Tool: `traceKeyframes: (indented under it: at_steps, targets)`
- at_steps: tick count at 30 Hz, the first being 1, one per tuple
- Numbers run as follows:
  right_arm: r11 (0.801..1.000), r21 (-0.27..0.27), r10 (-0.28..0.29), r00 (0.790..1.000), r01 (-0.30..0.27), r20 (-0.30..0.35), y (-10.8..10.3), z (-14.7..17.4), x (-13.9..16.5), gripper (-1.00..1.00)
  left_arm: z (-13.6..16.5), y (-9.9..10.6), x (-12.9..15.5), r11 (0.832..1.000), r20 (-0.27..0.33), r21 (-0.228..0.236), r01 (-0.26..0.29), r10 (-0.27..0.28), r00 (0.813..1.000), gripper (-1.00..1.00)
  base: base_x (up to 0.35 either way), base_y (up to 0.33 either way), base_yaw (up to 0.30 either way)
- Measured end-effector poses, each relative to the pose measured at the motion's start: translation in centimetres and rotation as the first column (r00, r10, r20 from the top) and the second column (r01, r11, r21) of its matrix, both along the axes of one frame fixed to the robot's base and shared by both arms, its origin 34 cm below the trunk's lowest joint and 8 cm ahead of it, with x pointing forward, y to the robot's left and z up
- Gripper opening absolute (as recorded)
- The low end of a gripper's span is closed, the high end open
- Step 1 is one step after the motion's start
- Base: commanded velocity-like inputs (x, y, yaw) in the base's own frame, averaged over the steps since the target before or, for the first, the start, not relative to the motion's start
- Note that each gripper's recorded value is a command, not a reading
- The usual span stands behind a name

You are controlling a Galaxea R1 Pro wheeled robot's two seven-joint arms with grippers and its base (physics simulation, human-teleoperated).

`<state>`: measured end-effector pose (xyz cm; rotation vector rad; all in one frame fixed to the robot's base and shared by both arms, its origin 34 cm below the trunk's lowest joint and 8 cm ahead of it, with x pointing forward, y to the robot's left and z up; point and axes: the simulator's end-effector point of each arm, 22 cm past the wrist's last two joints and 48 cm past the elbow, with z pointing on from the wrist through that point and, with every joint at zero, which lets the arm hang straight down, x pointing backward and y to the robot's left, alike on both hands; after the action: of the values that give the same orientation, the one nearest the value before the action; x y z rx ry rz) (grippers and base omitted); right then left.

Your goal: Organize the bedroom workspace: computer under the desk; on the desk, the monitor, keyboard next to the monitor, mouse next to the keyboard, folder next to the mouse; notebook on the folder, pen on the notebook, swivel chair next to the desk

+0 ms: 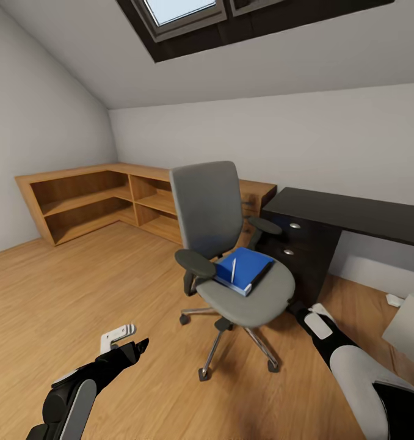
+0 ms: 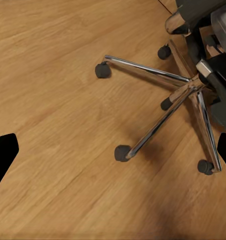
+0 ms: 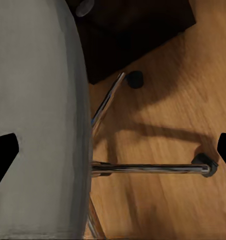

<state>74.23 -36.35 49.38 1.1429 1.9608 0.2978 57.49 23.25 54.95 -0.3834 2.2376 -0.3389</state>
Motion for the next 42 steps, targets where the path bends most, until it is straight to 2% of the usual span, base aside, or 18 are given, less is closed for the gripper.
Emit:
traceKeyframes:
  at_steps: [2, 3, 5, 10, 12, 17, 22, 28, 42]
  targets:
    - [1.0, 0.006, 0.015, 1.0, -0.015, 0.012, 0.3, 0.0, 0.1, 1.0, 0.0, 0.0, 0.0, 1.0, 0.0, 0.0, 0.0, 0.0, 1.0, 1.0, -0.084, 0.0, 0.0]
    - [0.998, 0.026, 0.052, 0.998, -0.052, 0.023, 1.2, -0.5, -0.1, 1.0, 0.0, 0.0, 0.0, 1.0, 0.0, 0.0, 0.0, 0.0, 1.0, 1.0, -0.076, 0.0, 0.0]
    - [0.996, 0.04, 0.075, 0.997, -0.077, 0.03, 1.9, -0.6, -0.2, 1.0, 0.0, 0.0, 0.0, 1.0, 0.0, 0.0, 0.0, 0.0, 1.0, 1.0, -0.033, 0.0, 0.0]
    - [0.993, 0.059, 0.102, 0.995, -0.103, 0.018, 2.3, -1.5, -0.8, 1.0, 0.2, 0.3, 0.1, 1.0, 0.006, 0.006, -0.009, 0.009, 1.0, 1.0, 0.0, 0.0, 0.0]
    - [0.995, 0.048, 0.091, 0.996, -0.091, 0.018, 1.9, -1.4, -0.8, 1.0, 0.3, 0.0, 0.1, 1.0, 0.008, 0.005, -0.004, 0.004, 1.0, 1.0, 0.0, 0.0, 0.0]
    - [0.999, 0.007, 0.039, 0.999, -0.039, 0.012, -1.1, -1.2, -1.1, 1.0, 0.3, 0.4, 0.1, 1.0, 0.008, 0.021, 0.003, -0.003, 1.0, 1.0, 0.0, 0.0, 0.0]
    - [1.0, -0.013, 0.013, 1.0, -0.013, 0.02, -2.3, -0.8, -1.1, 1.0, 0.2, 0.6, 0.1, 1.0, 0.007, 0.026, 0.005, -0.005, 1.0, 1.0, 0.0, 0.0, 0.0]
    - [1.0, -0.015, 0.01, 1.0, -0.01, 0.02, -2.5, -0.8, -1.1, 1.0, 0.2, 0.6, 0.0, 1.0, 0.004, 0.026, 0.004, -0.004, 1.0, 1.0, 0.001, 0.0, 0.0]
    - [1.0, -0.016, 0.006, 1.0, -0.006, 0.02, -3.0, -0.7, -1.2, 1.0, 0.1, 0.8, 0.0, 1.0, 0.003, 0.028, 0.001, -0.001, 1.0, 1.0, 0.14, 0.0, 0.0]
